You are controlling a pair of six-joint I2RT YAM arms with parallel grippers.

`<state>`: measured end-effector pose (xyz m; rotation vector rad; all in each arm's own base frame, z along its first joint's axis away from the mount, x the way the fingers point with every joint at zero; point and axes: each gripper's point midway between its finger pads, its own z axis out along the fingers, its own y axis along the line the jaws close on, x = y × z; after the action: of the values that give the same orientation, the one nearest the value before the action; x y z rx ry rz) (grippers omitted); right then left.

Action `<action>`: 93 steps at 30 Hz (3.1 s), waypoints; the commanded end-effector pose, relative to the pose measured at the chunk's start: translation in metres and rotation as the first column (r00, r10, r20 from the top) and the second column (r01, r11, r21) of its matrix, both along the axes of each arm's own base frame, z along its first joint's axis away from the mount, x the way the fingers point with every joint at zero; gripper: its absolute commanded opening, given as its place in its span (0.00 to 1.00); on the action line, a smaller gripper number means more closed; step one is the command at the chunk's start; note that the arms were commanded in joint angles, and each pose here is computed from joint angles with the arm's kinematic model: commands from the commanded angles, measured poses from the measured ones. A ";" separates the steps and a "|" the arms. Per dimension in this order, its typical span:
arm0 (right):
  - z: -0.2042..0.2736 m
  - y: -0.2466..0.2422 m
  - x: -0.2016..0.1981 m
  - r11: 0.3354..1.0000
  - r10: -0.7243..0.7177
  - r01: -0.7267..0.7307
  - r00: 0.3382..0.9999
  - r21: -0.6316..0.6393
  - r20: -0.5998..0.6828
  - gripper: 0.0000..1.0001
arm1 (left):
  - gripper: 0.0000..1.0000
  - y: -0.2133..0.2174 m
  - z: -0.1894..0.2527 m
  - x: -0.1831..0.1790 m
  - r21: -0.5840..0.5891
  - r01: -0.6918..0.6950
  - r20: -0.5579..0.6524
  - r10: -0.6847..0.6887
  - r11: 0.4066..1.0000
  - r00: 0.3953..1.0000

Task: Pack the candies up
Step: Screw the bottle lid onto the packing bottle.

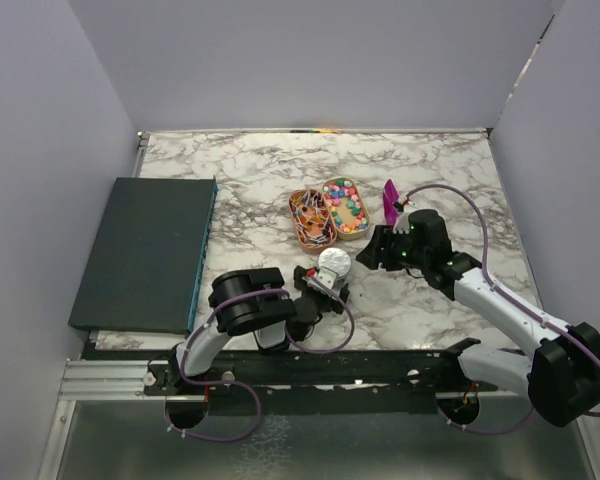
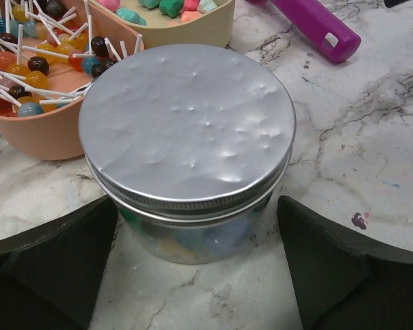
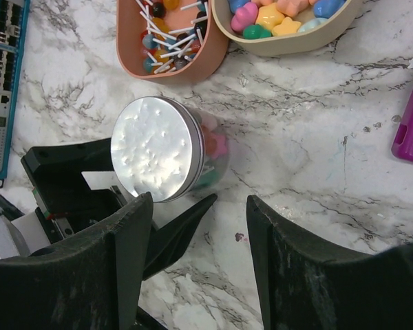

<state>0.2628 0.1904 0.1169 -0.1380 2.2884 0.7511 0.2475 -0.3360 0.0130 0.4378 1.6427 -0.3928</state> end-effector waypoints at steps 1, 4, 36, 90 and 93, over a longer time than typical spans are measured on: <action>-0.007 0.001 -0.005 1.000 0.015 -0.016 1.000 -0.008 -0.005 0.61 | 0.99 -0.003 0.011 0.003 -0.097 0.051 0.066 -0.045 0.994 0.997; -0.010 0.001 -0.006 1.000 0.016 -0.017 1.000 -0.008 -0.011 0.61 | 0.99 -0.004 0.010 0.006 -0.074 0.055 0.083 -0.049 0.996 0.995; 0.004 0.037 -0.014 0.956 0.283 -0.284 0.959 0.074 0.030 0.50 | 0.47 -0.024 -0.007 -0.063 0.024 0.495 0.029 -0.496 0.868 0.868; -0.046 0.017 -0.119 0.992 0.099 -0.074 0.958 0.102 -0.270 0.06 | 0.47 0.018 0.006 -0.008 -0.058 0.226 0.012 -0.226 0.972 0.974; -0.022 0.006 -0.098 0.999 0.022 -0.017 0.984 0.031 -0.177 0.13 | 0.47 0.016 0.006 -0.010 -0.057 0.238 0.009 -0.238 0.970 0.971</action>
<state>0.1492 0.2093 0.0684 -0.1063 2.4881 0.9729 0.2307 -0.3407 0.0111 0.7208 1.6232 -0.6200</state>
